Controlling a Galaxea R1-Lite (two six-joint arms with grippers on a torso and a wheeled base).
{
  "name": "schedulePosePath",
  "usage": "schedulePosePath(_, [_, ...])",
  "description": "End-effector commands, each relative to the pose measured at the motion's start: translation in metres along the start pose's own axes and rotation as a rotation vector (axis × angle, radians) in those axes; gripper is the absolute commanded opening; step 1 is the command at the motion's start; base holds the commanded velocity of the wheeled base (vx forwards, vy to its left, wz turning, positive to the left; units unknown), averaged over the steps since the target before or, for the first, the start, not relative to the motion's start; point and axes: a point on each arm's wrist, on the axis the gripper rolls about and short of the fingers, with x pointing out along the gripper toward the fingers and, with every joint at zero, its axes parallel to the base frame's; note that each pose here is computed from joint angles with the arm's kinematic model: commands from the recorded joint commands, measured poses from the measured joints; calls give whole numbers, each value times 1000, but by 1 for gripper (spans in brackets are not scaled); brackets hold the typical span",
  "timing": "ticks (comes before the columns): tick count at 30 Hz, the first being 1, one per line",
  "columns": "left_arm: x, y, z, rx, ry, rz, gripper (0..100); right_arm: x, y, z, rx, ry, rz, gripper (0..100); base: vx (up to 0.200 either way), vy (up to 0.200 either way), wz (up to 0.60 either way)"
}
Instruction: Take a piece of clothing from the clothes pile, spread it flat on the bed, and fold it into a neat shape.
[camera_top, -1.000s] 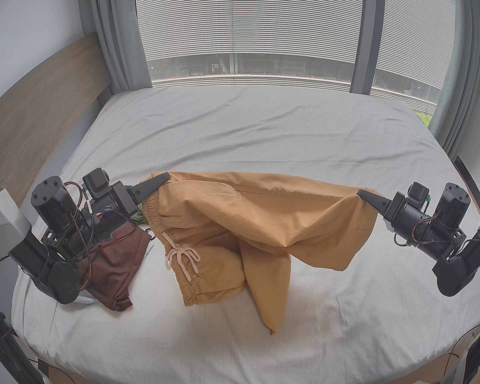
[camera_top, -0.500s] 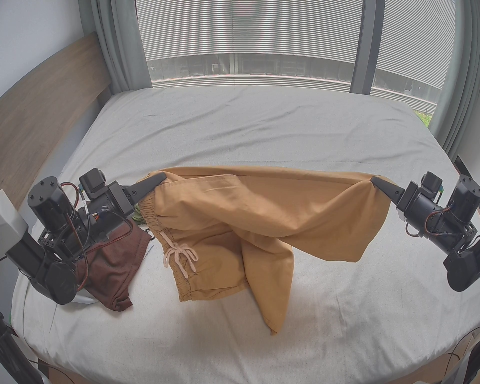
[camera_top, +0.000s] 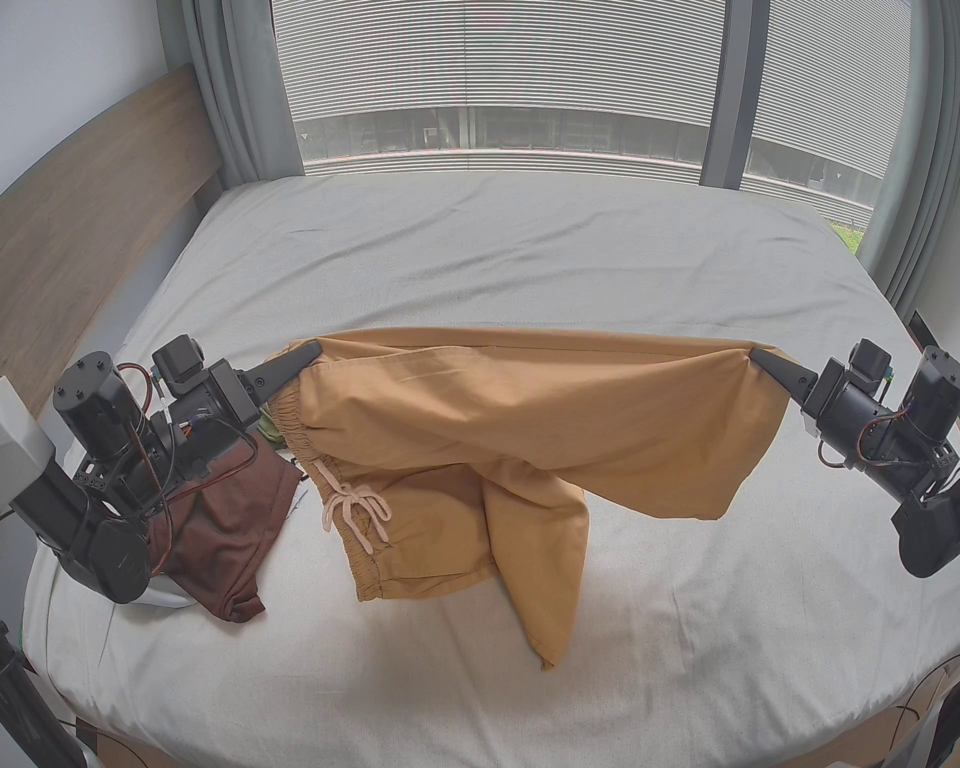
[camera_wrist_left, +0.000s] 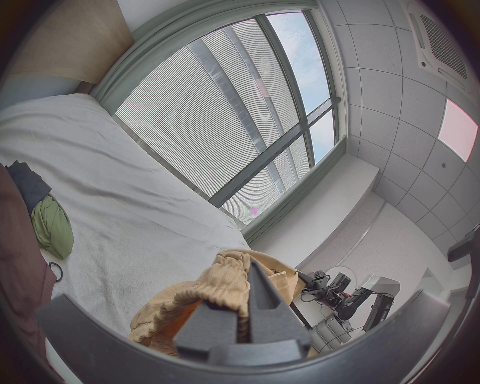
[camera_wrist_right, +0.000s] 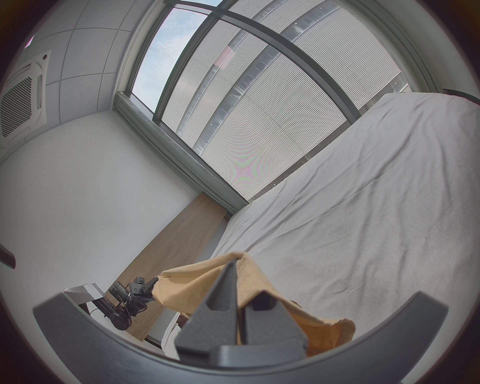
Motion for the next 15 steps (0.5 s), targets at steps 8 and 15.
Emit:
schedulePosePath(8, [2,4,0,-1,-5,7,0,-1,-2,4,-6,-15,-7,0,0,0,0])
schedulePosePath(15, [3,6,-1,-3,-5,11,0,-1,-2,5,-8,-17,-5,0,0,0,0])
